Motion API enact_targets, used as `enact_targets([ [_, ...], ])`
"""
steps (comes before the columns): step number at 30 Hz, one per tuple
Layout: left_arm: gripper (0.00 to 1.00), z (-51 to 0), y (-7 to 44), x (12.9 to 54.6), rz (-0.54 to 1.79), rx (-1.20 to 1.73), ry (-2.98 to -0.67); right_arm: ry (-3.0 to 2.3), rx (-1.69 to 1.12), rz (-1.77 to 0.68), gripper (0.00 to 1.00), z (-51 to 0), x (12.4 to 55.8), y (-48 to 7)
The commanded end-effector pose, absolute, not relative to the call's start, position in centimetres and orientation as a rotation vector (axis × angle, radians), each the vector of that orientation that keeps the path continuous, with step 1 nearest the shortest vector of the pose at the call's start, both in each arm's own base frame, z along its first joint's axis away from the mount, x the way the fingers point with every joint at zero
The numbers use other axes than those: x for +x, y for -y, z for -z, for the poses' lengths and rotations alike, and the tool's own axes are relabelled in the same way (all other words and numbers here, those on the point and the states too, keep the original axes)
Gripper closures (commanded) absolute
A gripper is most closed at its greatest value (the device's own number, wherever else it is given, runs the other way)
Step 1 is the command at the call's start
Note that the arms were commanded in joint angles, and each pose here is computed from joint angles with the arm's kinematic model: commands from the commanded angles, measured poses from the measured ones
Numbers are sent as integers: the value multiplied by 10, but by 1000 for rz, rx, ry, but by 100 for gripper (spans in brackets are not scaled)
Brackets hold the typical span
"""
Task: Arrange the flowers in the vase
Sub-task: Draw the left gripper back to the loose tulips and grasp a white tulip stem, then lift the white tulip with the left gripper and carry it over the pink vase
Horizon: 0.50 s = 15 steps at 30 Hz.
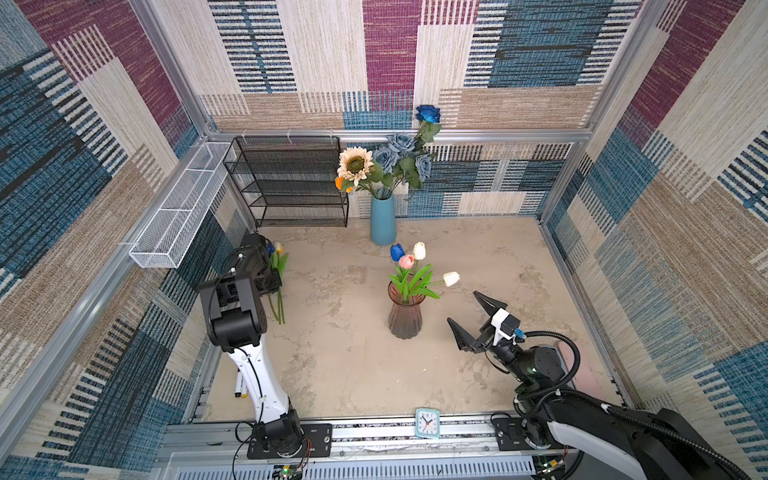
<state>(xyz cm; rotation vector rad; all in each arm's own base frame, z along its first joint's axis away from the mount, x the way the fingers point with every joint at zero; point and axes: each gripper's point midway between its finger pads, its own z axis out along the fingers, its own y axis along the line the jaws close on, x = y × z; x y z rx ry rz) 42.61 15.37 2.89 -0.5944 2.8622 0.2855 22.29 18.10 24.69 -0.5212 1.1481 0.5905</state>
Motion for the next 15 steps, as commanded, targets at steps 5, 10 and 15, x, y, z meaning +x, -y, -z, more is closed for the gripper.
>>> enact_targets([
  [5, 79, -17, -159, 420, -306, -557, -2920, -1132, -518, -587, 0, -250, 221, -180],
  [10, 97, -31, -158, 414, -316, -587, -2881, -1131, -520, -593, 0, -250, 221, -180],
  [15, 100, -61, -138, 401, -193, -616, -2733, -1129, -519, -602, 0, -250, 220, -181],
])
